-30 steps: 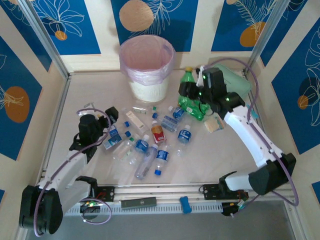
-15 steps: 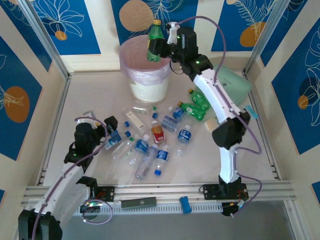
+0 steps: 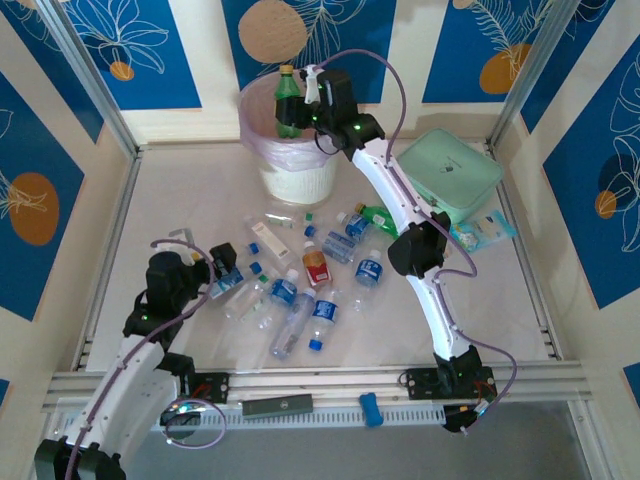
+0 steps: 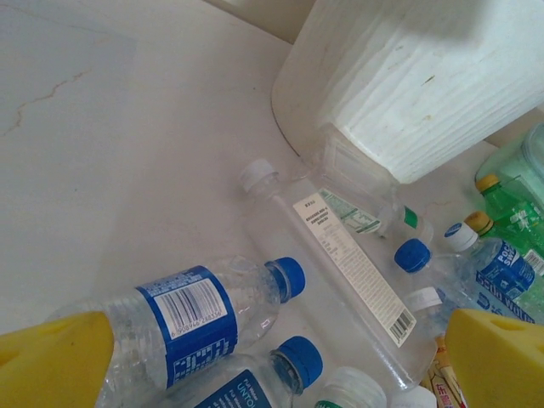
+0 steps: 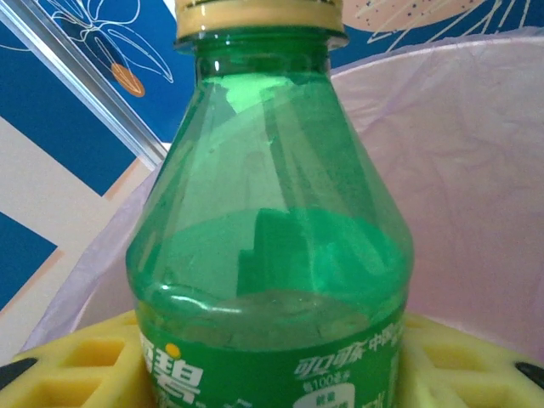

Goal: Put the plastic bottles in the bin

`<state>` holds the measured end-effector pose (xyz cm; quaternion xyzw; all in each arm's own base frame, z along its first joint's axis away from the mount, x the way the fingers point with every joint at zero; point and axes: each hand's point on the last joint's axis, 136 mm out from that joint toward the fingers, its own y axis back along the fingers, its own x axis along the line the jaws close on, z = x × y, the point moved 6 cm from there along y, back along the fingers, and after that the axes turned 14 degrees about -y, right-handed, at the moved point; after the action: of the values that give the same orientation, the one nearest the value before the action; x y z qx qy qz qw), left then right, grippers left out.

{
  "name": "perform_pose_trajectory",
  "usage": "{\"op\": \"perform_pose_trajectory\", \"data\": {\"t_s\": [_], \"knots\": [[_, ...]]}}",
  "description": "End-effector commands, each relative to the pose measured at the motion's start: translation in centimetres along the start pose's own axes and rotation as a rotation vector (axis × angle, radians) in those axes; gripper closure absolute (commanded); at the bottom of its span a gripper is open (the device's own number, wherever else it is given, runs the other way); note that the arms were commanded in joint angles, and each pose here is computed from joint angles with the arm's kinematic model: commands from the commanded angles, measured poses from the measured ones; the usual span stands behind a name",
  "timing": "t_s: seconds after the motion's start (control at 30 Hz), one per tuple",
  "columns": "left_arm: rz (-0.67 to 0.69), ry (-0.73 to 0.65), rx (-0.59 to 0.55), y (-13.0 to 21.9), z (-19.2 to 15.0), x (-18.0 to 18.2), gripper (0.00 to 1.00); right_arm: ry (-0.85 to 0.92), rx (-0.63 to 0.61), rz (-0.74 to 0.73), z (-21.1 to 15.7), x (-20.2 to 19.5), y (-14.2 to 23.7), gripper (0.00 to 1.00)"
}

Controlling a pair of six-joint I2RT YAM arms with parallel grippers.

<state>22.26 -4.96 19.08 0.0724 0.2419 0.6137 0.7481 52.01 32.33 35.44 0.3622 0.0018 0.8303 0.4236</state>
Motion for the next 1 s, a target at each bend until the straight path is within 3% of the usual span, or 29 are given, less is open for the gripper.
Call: {"op": "perform_pose_trajectory", "data": {"t_s": [0.0,0.13,0.43,0.67,0.87,0.97], "knots": [[-0.006,-0.021,0.02,0.2,-0.4,0.1,0.0,0.038,-0.054,0.063,1.2,1.6,0.5,0.35],[-0.006,-0.015,0.015,0.2,-0.4,0.1,0.0,0.058,-0.094,0.093,2.5,2.8,1.6,0.22],[-0.008,-0.002,0.019,0.3,0.2,-0.1,0.0,0.116,-0.122,0.109,5.0,6.3,7.7,0.18],[0.0,0.026,0.043,0.5,0.6,-0.3,0.0,0.12,-0.011,0.047,3.0,6.7,12.0,0.14],[0.025,0.037,0.076,0.5,0.6,-0.1,0.0,0.105,0.066,-0.011,-0.1,5.4,15.3,0.01],[0.039,0.036,0.086,0.1,1.1,-0.1,0.0,0.08,0.072,-0.028,-2.1,4.1,16.9,0.01]]}}
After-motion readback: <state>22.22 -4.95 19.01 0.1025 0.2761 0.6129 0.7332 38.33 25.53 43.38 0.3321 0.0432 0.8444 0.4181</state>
